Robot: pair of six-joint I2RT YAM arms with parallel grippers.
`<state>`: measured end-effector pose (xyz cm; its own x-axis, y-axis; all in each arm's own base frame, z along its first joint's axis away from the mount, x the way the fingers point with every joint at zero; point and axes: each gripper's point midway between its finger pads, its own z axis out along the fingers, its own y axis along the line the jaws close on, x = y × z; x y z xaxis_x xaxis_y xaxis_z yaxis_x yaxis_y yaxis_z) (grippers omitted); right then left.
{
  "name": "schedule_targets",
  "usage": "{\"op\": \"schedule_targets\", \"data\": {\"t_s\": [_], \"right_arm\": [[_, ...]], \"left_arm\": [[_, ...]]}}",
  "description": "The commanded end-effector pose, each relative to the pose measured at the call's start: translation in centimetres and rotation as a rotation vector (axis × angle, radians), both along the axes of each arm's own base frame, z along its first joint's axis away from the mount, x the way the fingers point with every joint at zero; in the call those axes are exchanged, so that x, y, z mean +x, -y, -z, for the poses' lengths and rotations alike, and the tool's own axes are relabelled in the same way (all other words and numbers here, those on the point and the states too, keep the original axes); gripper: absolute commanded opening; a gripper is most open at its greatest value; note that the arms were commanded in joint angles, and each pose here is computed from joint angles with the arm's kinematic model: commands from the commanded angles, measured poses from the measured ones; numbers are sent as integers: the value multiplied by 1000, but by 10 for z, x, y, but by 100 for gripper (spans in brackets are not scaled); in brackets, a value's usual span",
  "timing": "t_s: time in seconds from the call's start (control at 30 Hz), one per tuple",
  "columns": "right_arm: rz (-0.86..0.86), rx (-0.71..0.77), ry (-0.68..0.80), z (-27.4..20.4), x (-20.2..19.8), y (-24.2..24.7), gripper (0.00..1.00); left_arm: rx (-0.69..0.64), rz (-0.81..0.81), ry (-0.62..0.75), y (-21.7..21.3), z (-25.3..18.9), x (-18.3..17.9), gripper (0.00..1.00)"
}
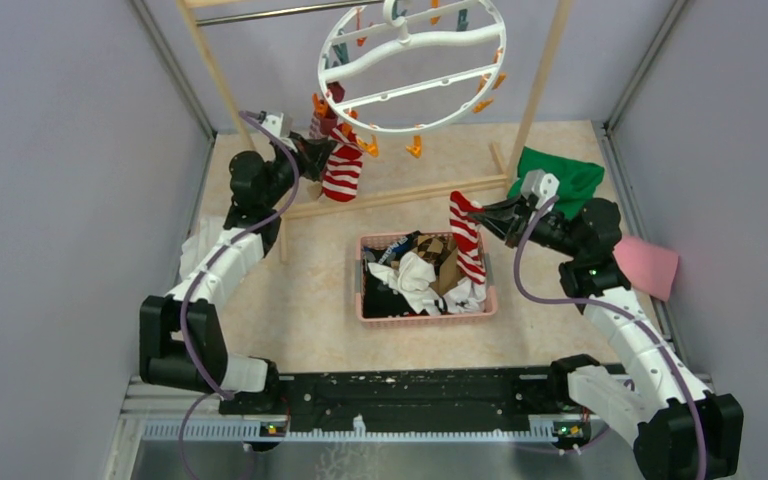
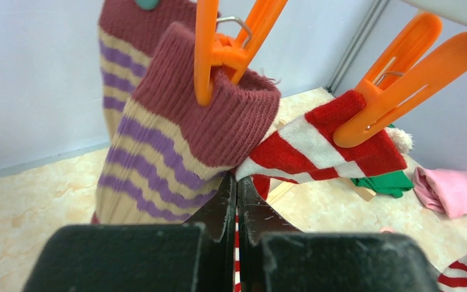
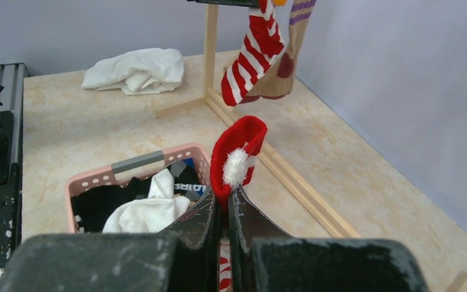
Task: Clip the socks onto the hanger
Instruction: Rotate the hanger at the clothesline.
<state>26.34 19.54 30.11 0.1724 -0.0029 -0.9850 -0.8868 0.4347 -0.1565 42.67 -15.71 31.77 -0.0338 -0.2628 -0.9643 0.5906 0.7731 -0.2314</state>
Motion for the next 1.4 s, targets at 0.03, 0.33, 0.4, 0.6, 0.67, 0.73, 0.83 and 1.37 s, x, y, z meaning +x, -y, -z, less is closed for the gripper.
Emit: {"op": "schedule_targets", "data": {"t_s": [0.03, 0.33, 0.4, 0.6, 0.67, 0.73, 0.83, 1.37], "right_arm": [[-24, 27, 42, -10, -8, 0, 0], [-52, 46, 19, -10, -13, -3, 0], [-58, 50, 17, -10, -15, -3, 0], [-63, 55, 12, -10, -16, -4, 0], [-64, 57, 11, -10, -17, -4, 0], [-67, 57, 9, -10, -17, -5, 0], [-69, 57, 9, -10, -17, -5, 0], [-79, 60, 3, -7, -16, -7, 0]], "left_arm": [[-18, -2, 39, -9, -23, 9, 0], [-54, -29, -1, -18, -23, 24, 0], [-71, -31, -15, -18, -22, 28, 1], [-105, -76, -83, -23, -17, 42, 1], [-104, -89, -110, -25, -13, 46, 1], [-117, -73, -109, -23, -15, 44, 1], [-134, -35, -97, -17, -22, 38, 3], [-241, 17, -150, -13, -40, -14, 52]]}}
